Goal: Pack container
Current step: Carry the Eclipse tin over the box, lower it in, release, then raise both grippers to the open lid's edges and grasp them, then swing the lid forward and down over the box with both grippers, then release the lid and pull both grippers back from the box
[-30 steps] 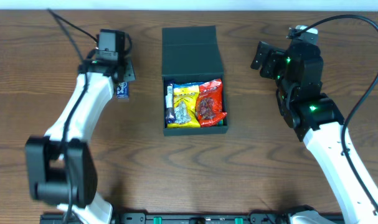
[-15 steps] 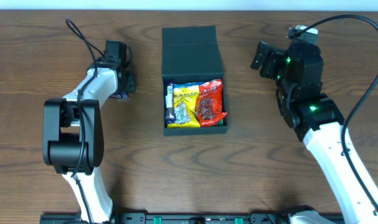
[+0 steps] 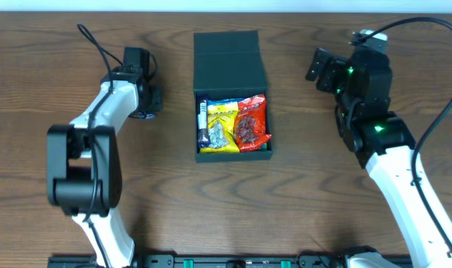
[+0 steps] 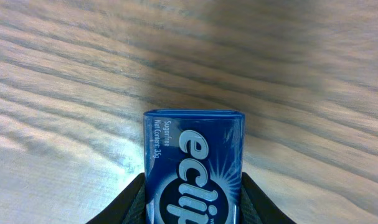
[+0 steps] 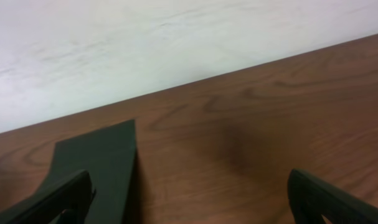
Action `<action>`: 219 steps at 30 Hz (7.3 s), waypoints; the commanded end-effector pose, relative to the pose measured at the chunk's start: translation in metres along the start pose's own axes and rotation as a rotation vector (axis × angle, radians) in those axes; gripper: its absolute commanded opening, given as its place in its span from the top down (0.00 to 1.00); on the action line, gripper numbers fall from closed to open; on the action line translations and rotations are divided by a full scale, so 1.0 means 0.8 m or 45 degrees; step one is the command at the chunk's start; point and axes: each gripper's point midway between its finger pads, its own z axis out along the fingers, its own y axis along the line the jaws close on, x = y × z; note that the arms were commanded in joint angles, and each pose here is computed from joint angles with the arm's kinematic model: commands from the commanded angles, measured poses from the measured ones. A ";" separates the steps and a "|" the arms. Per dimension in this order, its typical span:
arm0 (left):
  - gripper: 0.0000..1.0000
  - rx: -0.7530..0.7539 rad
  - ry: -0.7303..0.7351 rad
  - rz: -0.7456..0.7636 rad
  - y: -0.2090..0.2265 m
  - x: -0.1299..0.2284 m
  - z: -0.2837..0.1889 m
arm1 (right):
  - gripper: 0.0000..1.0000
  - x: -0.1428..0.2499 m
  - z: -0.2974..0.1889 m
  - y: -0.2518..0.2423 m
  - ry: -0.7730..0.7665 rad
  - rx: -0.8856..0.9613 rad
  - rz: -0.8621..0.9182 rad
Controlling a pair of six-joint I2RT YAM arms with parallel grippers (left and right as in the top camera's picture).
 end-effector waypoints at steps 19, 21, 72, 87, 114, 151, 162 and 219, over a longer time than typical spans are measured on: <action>0.87 0.571 -0.112 0.226 -0.243 0.074 -0.193 | 0.01 -0.009 -0.006 -0.023 -0.015 0.061 0.005; 0.85 0.590 -0.102 0.278 -0.260 0.090 -0.199 | 0.01 -0.008 -0.006 -0.023 -0.008 0.064 0.003; 0.95 0.736 -0.422 -0.441 -0.073 -0.140 -0.075 | 0.98 0.120 0.139 0.056 0.374 -0.494 0.173; 0.94 0.877 -0.015 -0.458 -0.132 -0.158 0.025 | 0.98 0.177 0.248 0.073 0.684 -0.548 0.478; 0.94 0.924 0.280 -0.345 -0.203 -0.075 0.041 | 0.98 0.257 0.233 0.125 0.999 -0.829 0.570; 0.94 0.956 -0.313 0.349 -0.174 -0.143 -0.220 | 0.98 0.080 0.081 0.199 0.737 -1.737 0.225; 0.94 0.878 -0.189 0.479 -0.156 -0.096 -0.229 | 0.98 0.130 0.059 0.202 0.993 -1.728 0.308; 0.05 0.772 -0.481 0.616 -0.075 0.112 -0.537 | 0.01 0.031 -0.202 0.075 0.722 -0.766 -0.132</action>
